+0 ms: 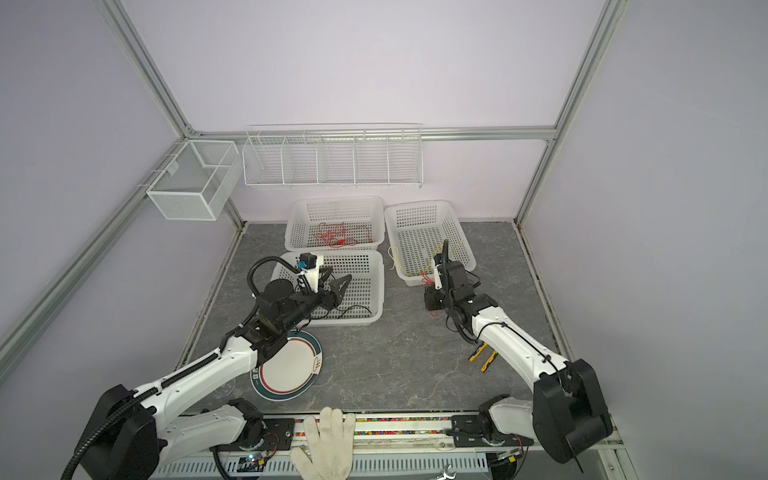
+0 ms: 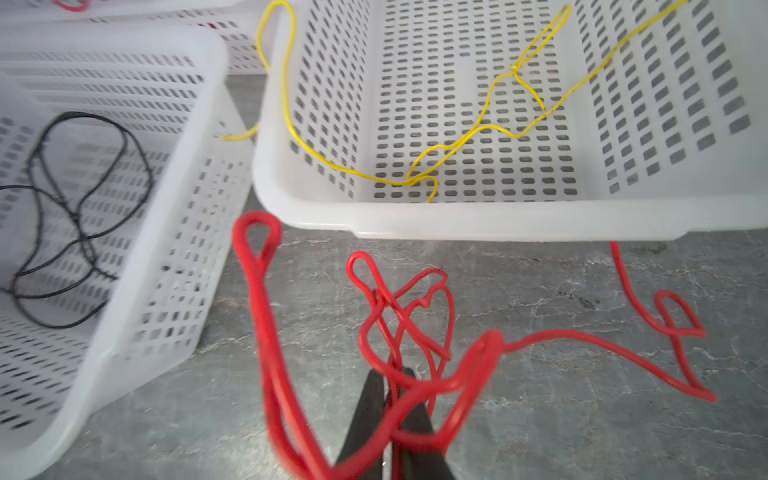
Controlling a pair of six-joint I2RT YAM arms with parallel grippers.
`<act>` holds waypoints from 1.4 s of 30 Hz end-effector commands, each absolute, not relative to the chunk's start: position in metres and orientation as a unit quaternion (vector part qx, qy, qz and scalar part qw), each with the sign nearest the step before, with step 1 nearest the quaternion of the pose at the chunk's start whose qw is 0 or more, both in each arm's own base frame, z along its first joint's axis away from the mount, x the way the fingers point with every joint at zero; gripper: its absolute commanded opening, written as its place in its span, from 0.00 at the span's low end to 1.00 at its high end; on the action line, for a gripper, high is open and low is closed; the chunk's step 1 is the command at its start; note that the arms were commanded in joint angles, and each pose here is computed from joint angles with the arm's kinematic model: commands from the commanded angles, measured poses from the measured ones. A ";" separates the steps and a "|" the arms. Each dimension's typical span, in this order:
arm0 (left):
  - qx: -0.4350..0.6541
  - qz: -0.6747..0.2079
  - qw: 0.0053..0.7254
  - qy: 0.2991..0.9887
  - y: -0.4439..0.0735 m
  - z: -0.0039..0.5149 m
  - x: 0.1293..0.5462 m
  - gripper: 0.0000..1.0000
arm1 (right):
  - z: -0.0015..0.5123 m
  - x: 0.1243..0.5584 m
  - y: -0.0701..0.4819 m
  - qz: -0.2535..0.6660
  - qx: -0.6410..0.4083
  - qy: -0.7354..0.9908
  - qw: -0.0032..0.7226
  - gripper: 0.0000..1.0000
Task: Untangle the cables
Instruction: 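Grasp the remaining red wire on the table with the right gripper while the left returns, then pass the red wire from the right gripper to the left gripper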
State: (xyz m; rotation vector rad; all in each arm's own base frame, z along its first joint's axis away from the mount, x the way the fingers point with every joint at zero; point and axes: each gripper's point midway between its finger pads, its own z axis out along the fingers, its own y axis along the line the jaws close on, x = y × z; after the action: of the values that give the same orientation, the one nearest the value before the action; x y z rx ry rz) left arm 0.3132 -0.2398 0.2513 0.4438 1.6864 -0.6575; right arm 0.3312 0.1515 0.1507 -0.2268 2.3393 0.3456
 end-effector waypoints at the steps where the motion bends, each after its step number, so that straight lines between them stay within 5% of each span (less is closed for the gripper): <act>1: 0.199 -0.303 0.598 0.714 -0.243 0.255 0.305 0.72 | 0.162 0.310 0.168 0.186 -0.130 0.903 0.365 0.06; 12: 0.301 -0.336 0.566 0.689 -0.304 0.250 0.270 0.76 | 0.235 0.272 0.221 0.360 -0.222 0.819 0.387 0.06; 32: 0.375 -0.337 0.544 0.671 -0.355 0.227 0.259 0.71 | 0.276 0.230 0.260 0.437 -0.318 0.755 0.372 0.07; 36: 0.376 -0.341 0.563 0.653 -0.356 0.234 0.253 0.58 | 0.279 0.224 0.265 0.450 -0.330 0.749 0.358 0.07; 42: 0.382 -0.354 0.569 0.637 -0.358 0.241 0.247 0.25 | 0.276 0.227 0.268 0.446 -0.327 0.753 0.357 0.07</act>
State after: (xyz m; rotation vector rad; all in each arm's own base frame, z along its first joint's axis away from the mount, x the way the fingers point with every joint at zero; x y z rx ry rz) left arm 0.2539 -0.3569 0.2362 0.8705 1.5402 -0.8219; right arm 0.2301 0.2608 0.2632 -0.7908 2.0060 1.1292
